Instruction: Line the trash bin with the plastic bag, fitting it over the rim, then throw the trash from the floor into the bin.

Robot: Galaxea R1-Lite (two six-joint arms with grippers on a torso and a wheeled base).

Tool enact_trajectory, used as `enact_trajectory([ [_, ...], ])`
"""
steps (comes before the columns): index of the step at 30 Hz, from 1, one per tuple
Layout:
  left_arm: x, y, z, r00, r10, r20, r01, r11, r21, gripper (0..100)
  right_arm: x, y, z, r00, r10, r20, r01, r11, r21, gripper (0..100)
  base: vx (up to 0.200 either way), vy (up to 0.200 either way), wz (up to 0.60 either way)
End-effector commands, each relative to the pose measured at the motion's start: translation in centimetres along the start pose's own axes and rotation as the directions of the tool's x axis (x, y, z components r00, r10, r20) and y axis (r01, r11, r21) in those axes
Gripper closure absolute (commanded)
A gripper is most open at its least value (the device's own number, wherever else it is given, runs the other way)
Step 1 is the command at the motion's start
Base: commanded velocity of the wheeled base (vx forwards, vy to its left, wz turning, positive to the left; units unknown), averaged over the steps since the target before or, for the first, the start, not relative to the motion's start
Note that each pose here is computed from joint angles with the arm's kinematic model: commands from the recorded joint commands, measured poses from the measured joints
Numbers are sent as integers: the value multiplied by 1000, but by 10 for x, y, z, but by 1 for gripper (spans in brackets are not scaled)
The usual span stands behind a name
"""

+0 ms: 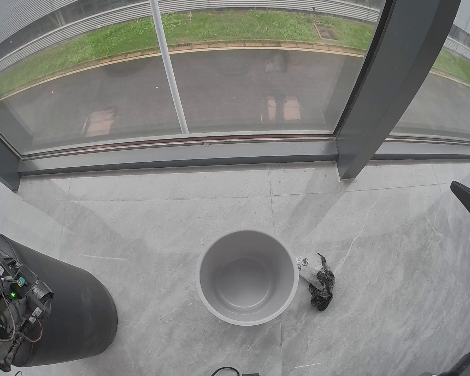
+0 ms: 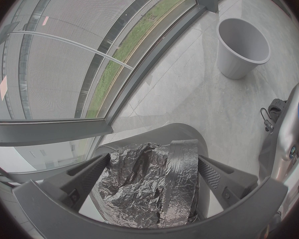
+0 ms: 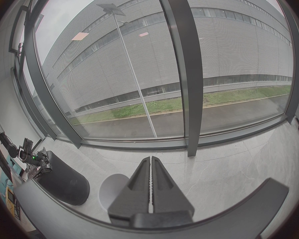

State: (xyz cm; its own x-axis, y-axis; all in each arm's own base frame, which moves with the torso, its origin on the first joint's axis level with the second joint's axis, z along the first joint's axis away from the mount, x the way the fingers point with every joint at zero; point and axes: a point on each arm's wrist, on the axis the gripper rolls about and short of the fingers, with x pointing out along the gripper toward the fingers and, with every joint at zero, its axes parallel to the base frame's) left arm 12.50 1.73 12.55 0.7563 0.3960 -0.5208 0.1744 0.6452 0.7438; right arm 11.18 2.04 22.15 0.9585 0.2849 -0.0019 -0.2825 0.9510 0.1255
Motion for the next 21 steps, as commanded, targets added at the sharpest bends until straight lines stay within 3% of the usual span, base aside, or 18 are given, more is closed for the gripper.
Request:
enact_trajectory([
  [1,0,1,0,1000,8,-7,-8,1000,-2,0,-1,0,0,1000,1,3,-1,1000,0,100,0,0,0],
  [7,0,2,0,999,26,-20,-26,1000,-8,0,-1,0,0,1000,1,2,-1,1000,0,100,0,0,0],
  [8,0,3,-1,999,28,-22,-28,1000,-10,100,-1,0,-1,1000,1,0,-1,1000,0,100,0,0,0],
  [18,0,2,-1,1000,20,-20,-21,999,-33,100,-1,0,-1,1000,0,2,0,1000,0,100,0,0,0],
  [21,-2,7,3,999,14,30,-11,994,-107,100,-3,1,0,1000,2,9,-2,1000,-3,100,0,0,0],
])
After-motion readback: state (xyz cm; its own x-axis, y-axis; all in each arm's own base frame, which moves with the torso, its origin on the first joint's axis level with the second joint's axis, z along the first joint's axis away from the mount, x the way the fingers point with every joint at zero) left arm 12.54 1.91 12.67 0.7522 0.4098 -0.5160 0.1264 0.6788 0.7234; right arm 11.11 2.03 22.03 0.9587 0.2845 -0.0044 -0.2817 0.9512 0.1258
